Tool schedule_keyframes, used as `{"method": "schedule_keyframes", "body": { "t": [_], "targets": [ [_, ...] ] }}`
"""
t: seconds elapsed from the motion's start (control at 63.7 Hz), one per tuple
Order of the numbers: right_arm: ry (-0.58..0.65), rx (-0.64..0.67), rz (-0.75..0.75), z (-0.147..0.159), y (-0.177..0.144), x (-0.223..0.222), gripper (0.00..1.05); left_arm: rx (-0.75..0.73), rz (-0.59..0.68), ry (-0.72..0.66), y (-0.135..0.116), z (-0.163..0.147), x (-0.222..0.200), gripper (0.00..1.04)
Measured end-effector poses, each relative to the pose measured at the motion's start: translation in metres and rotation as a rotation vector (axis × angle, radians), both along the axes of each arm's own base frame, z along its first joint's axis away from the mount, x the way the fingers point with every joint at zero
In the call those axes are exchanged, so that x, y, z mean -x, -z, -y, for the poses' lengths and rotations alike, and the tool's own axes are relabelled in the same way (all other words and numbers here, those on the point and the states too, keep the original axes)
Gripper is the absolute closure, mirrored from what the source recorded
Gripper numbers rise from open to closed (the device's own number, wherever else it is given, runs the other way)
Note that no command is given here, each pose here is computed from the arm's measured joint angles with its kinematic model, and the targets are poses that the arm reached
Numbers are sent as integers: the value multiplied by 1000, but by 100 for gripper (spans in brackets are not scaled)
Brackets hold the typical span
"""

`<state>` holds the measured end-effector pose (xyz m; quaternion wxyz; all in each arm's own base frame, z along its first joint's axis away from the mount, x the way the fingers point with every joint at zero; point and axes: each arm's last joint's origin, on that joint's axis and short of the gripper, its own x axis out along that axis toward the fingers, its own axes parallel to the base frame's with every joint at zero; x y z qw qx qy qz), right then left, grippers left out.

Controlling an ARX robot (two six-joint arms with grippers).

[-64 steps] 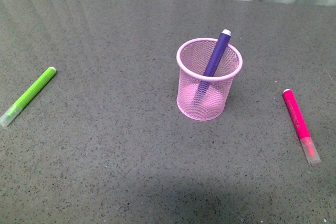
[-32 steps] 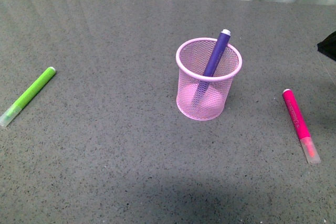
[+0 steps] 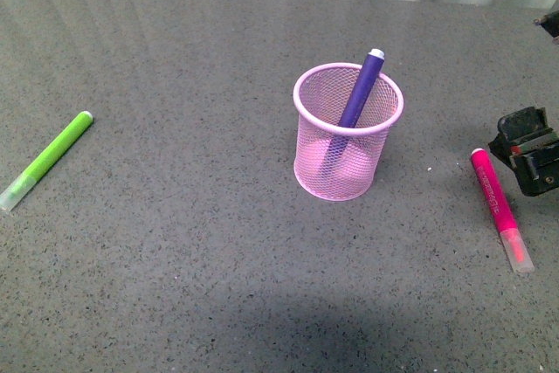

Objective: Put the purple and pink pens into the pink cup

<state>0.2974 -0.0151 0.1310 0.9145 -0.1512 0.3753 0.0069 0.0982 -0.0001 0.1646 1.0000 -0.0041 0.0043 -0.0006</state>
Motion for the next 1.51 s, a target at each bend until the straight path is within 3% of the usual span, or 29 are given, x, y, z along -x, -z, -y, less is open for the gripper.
{"method": "schedule_keyframes", "body": {
  "t": [0.44,0.989,1.303,1.397,1.507],
  "targets": [
    [14,34,-54,-20,19,-16,7,0,0,0,0,0,0,8],
    [91,36,-87,-24,36,-32,8,0,0,0,0,0,0,8],
    [92,10,-143,-28,39,-30,50,0,0,0,0,0,0,8],
    [80,9,-156,-32,40,-29,71,0,0,0,0,0,0,8],
    [76,8,-161,-35,40,-28,87,0,0,0,0,0,0,8]
  ]
}}
